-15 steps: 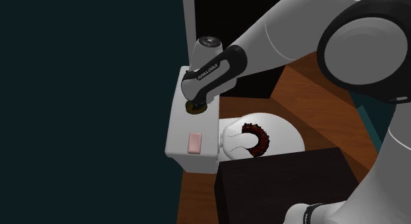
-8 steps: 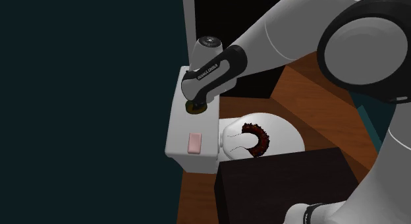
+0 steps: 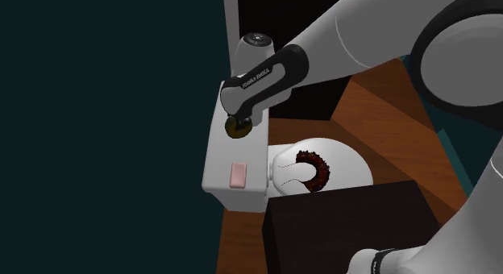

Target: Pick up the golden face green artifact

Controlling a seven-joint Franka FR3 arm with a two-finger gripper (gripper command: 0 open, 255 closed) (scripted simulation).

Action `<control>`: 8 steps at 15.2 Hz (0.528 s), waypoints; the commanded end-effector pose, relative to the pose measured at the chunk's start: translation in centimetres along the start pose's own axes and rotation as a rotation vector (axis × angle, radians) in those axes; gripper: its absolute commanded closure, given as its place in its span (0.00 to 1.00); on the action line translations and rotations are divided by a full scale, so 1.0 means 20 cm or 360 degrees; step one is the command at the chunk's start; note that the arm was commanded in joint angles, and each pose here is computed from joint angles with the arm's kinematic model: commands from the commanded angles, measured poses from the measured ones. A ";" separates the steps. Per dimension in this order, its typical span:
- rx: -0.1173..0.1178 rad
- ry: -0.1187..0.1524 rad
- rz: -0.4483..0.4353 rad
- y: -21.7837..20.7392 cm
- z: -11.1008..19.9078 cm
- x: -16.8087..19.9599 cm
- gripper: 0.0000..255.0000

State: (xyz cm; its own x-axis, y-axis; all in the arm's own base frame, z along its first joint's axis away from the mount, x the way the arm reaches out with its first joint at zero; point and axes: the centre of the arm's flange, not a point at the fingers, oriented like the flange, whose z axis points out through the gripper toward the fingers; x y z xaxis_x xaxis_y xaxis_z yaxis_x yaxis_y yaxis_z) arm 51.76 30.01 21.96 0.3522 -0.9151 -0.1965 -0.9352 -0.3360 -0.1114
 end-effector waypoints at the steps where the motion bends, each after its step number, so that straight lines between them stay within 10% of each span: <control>1: 0.0000 0.0000 -0.0001 0.00 -0.05 -0.02 1.00; 8: 0.0000 0.0000 -0.0001 -0.02 -0.23 -0.05 1.00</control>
State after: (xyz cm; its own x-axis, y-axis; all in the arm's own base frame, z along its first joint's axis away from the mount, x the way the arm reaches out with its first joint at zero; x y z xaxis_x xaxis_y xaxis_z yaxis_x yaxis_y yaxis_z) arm 51.65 30.04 26.11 0.3524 -0.9150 -0.1965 -0.9352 -0.3362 -0.1115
